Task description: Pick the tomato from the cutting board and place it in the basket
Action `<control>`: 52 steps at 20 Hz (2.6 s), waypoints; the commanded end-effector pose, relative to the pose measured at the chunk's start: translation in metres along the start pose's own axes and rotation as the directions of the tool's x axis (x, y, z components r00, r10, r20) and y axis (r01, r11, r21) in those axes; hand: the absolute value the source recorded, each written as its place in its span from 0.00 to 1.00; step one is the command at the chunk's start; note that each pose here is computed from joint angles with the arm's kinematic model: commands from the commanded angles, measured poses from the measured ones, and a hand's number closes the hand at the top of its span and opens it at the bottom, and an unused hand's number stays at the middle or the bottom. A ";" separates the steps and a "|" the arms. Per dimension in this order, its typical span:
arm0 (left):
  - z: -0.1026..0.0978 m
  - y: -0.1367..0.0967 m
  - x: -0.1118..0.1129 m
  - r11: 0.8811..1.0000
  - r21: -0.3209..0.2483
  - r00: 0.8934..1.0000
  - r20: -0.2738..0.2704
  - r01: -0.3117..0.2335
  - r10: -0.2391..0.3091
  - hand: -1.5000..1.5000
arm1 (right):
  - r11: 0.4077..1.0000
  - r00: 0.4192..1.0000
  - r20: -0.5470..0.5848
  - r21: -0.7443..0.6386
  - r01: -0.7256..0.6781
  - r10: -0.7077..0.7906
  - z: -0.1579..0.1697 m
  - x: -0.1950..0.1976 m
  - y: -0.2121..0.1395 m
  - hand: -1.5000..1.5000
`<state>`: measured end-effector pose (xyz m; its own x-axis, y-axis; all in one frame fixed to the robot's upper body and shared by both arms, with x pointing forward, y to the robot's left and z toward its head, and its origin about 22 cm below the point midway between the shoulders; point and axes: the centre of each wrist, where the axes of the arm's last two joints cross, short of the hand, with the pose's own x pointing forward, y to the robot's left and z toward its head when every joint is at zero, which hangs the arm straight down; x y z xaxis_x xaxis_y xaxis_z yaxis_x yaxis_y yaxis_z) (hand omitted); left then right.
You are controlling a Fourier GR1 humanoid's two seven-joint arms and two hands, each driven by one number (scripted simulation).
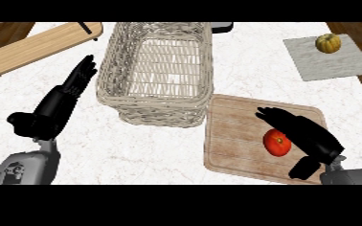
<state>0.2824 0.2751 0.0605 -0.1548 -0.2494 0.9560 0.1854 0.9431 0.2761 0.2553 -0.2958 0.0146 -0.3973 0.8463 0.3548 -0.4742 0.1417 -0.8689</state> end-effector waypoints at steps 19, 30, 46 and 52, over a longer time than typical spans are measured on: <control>-0.005 -0.011 0.001 1.000 -0.025 1.000 0.017 0.000 0.001 0.50 | 0.993 0.994 -0.012 -0.036 -0.110 0.109 -0.072 0.164 0.056 1.00; -0.013 -0.021 0.003 0.998 -0.062 1.000 0.022 -0.011 0.013 0.50 | 0.973 0.992 -0.052 -0.205 0.105 -0.118 -0.056 0.261 0.082 1.00; -0.014 -0.015 0.002 0.999 -0.032 1.000 0.018 -0.002 0.003 0.50 | 0.663 0.862 0.264 -0.555 0.502 -0.432 -0.015 0.331 0.025 1.00; -0.010 -0.017 -0.005 0.999 -0.053 1.000 0.002 0.000 0.001 0.50 | 0.629 0.910 0.170 -0.674 0.387 -0.378 -0.033 0.338 -0.008 1.00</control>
<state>0.2919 0.2579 0.0569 -0.1600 -0.2447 0.9563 0.2235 0.9346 0.2766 0.1471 -0.0023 0.1026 -0.3737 0.6348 0.6763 0.0311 0.7373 -0.6749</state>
